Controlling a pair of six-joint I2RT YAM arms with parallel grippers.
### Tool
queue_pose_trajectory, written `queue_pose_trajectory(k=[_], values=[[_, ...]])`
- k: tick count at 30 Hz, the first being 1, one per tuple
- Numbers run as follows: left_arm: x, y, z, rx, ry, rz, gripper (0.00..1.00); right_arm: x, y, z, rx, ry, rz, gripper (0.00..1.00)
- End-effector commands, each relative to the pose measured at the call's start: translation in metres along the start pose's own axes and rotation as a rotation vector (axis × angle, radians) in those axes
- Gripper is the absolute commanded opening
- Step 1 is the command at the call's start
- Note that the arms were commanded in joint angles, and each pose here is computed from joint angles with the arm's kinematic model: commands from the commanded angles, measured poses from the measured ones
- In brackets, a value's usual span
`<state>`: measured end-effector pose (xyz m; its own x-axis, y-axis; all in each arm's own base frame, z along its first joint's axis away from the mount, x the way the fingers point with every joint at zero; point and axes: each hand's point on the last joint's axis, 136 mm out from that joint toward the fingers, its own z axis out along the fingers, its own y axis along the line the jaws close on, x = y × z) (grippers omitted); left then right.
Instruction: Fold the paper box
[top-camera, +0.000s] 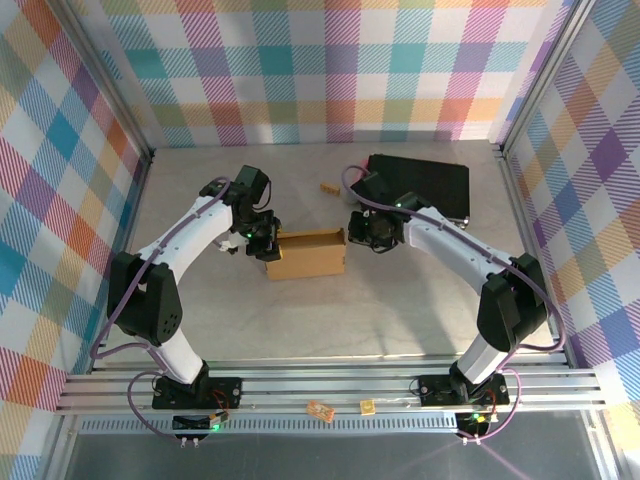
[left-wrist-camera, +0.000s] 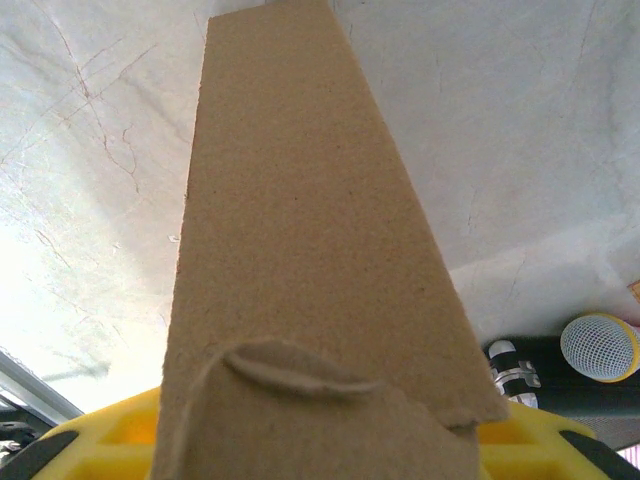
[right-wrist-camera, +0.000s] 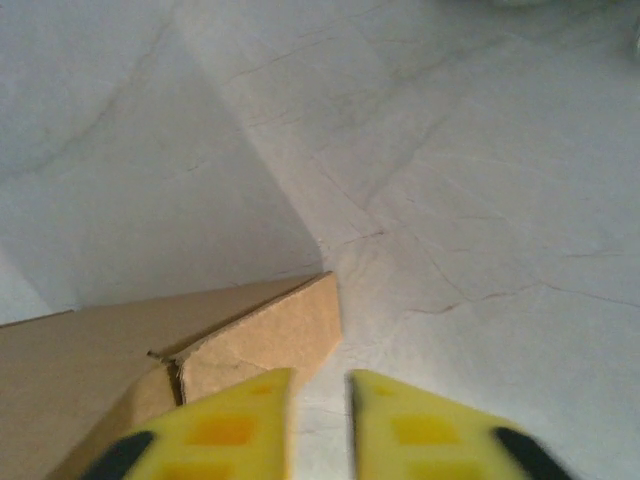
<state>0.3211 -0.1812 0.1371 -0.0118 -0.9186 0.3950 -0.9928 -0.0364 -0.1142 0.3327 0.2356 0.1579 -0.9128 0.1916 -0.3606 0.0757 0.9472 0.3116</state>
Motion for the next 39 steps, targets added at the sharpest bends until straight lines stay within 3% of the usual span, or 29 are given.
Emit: queue_pose_trajectory(k=[1, 5, 9, 14, 20, 24, 31, 36, 39], values=[[-0.008, 0.005, 0.001, -0.018, -0.017, -0.014, 0.42, -0.004, -0.010, -0.034, 0.055, -0.023, 0.168, 0.38], [-0.008, 0.004, 0.000, -0.014, -0.017, -0.012, 0.42, 0.010, 0.006, -0.050, -0.041, 0.070, 0.421, 0.49], [-0.008, 0.002, 0.001, -0.011, -0.013, -0.010, 0.42, 0.044, 0.035, -0.047, -0.127, 0.330, 0.750, 0.54], [-0.007, 0.001, 0.002, -0.010, -0.009, -0.009, 0.42, 0.035, 0.069, -0.043, -0.288, 0.338, 0.924, 0.69], [-0.007, 0.000, 0.002, -0.007, -0.008, -0.008, 0.41, 0.038, 0.074, -0.026, -0.261, 0.390, 0.997, 0.77], [-0.007, 0.000, 0.003, -0.008, -0.006, -0.008, 0.41, 0.034, 0.068, -0.018, -0.269, 0.336, 0.993, 0.82], [-0.006, -0.002, 0.004, -0.004, -0.001, -0.008, 0.41, 0.033, 0.076, 0.005, -0.295, 0.356, 0.984, 0.84], [-0.005, -0.003, 0.004, -0.001, 0.001, -0.006, 0.41, 0.021, 0.073, 0.019, -0.349, 0.269, 0.995, 0.84], [-0.005, -0.004, 0.004, -0.001, 0.005, -0.006, 0.41, 0.022, 0.074, 0.027, -0.351, 0.283, 0.991, 0.82]])
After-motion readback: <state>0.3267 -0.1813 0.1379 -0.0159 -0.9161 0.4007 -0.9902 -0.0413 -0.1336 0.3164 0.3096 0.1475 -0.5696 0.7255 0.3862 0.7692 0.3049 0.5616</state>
